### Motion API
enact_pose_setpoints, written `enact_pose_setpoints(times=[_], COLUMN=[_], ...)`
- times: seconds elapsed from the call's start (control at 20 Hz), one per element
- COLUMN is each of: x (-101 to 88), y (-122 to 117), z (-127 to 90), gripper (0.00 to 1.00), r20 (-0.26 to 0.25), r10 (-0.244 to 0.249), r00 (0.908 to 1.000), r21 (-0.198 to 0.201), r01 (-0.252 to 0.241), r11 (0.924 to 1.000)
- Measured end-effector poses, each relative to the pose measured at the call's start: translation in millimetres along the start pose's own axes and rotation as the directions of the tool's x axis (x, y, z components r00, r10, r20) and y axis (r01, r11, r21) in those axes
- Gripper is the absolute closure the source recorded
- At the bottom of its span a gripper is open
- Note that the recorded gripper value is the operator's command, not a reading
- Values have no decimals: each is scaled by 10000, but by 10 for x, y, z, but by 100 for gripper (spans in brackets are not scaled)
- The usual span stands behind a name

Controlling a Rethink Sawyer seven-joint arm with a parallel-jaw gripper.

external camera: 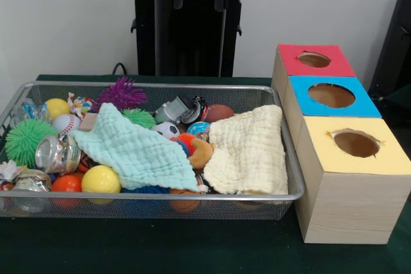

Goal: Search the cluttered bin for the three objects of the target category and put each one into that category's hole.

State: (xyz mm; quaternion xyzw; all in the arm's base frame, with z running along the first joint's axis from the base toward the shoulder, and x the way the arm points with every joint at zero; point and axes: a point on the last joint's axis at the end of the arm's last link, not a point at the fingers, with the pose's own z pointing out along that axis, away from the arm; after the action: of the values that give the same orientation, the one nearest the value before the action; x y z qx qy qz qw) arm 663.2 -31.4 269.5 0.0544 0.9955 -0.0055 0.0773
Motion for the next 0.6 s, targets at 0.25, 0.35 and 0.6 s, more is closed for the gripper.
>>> enact_pose_setpoints(times=[0.25, 0.35, 0.6], x=[10, 17, 17], y=[31, 33, 28], z=[20, 44, 130], gripper=[0, 0, 0], r20=[-36, -77, -41], r10=[-72, -86, -102], r00=[10000, 9999, 9999], r21=[8, 7, 26], r01=[72, 86, 102], r11=[10000, 10000, 9999])
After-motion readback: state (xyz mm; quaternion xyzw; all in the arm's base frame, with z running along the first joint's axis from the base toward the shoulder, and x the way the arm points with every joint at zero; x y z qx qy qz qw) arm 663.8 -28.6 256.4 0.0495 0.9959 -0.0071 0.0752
